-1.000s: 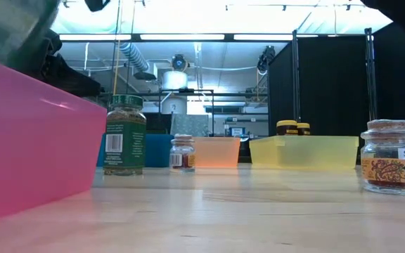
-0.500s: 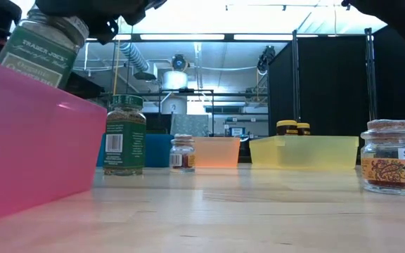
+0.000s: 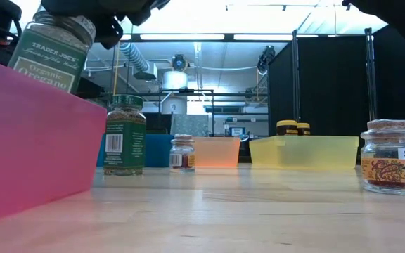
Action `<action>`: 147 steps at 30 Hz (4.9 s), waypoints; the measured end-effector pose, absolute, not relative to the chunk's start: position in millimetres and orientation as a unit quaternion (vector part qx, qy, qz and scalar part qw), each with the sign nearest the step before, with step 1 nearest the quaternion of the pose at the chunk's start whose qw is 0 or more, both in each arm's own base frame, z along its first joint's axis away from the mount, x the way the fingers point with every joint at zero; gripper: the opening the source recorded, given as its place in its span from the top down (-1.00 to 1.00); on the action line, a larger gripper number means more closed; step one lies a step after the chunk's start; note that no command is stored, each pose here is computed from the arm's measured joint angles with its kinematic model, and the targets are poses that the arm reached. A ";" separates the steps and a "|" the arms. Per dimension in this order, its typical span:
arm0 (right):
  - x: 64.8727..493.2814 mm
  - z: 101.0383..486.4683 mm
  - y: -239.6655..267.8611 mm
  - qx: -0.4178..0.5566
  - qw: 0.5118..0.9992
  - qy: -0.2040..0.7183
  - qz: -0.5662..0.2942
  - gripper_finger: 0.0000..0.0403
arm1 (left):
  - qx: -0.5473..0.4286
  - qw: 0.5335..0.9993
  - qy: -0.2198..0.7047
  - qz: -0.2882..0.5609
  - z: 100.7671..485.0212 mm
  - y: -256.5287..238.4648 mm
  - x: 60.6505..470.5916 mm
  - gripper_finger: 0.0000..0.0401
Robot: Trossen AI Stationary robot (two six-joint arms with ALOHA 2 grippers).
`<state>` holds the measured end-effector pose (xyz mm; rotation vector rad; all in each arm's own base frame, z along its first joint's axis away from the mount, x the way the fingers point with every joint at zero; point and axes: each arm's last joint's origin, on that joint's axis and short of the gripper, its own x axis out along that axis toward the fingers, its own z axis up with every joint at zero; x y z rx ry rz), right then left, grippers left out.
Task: Sort spices by type
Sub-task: Put the bottom green seasoning bottle into the red bin, then adjust the green seasoning bottle in the red bin
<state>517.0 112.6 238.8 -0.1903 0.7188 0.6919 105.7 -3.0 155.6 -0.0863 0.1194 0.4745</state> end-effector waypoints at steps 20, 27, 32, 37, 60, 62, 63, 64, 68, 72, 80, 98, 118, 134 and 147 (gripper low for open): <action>517.0 239.0 113.0 -0.091 0.874 0.344 0.332 -0.15 | -0.043 0.969 0.059 0.235 155.6 -3.0 105.7 0.08; 519.0 240.2 112.4 -0.103 0.882 0.336 0.315 -0.16 | -0.043 0.969 0.059 0.235 155.6 -3.0 105.7 0.08; 520.0 244.4 114.4 -0.102 0.888 0.322 0.312 -0.15 | -0.042 0.969 0.060 0.235 155.6 -3.0 105.7 0.08; 523.3 239.2 126.6 -0.115 0.896 0.311 0.296 -0.17 | -0.042 0.969 0.060 0.235 155.6 -2.9 105.7 0.08; 545.1 216.9 163.9 -0.107 0.934 0.196 0.280 -0.13 | -0.037 0.960 0.059 0.271 155.3 -1.1 105.0 0.08; 546.8 209.7 164.8 -0.097 0.934 0.199 0.280 -0.13 | -0.038 0.960 0.060 0.271 155.1 -1.2 105.1 0.08; 550.2 202.3 165.8 -0.091 0.936 0.193 0.280 -0.13 | -0.040 0.960 0.061 0.271 154.7 -1.2 105.4 0.08; 551.6 198.9 166.0 -0.084 0.937 0.192 0.278 -0.13 | -0.043 0.960 0.062 0.271 154.4 -1.3 105.5 0.08; 553.1 178.3 166.4 -0.062 0.933 0.227 0.273 -0.12 | -0.047 0.959 0.067 0.271 153.0 -1.5 106.4 0.08; 551.9 160.2 168.5 -0.054 0.924 0.265 0.271 -0.11 | -0.055 0.958 0.070 0.272 151.8 -1.6 107.0 0.08; 544.6 151.2 180.4 -0.059 0.910 0.300 0.279 -0.11 | -0.083 0.955 0.067 0.275 150.6 -1.7 107.6 0.08; 526.8 210.4 179.2 -0.163 0.914 0.287 0.235 -0.11 | -0.132 0.953 0.029 0.272 156.2 -2.1 109.2 0.08; 337.6 446.3 158.8 -0.144 0.938 0.302 0.097 -0.11 | -0.100 0.995 0.015 -0.001 223.8 -24.0 122.8 0.08; 275.2 446.8 163.2 -0.035 0.895 0.442 0.054 -0.11 | 0.046 0.987 0.127 -0.090 238.4 -66.9 185.9 0.08; 246.5 439.4 182.2 0.031 0.868 0.496 0.011 -0.11 | -0.001 0.939 0.342 -0.025 266.8 -79.2 218.3 0.09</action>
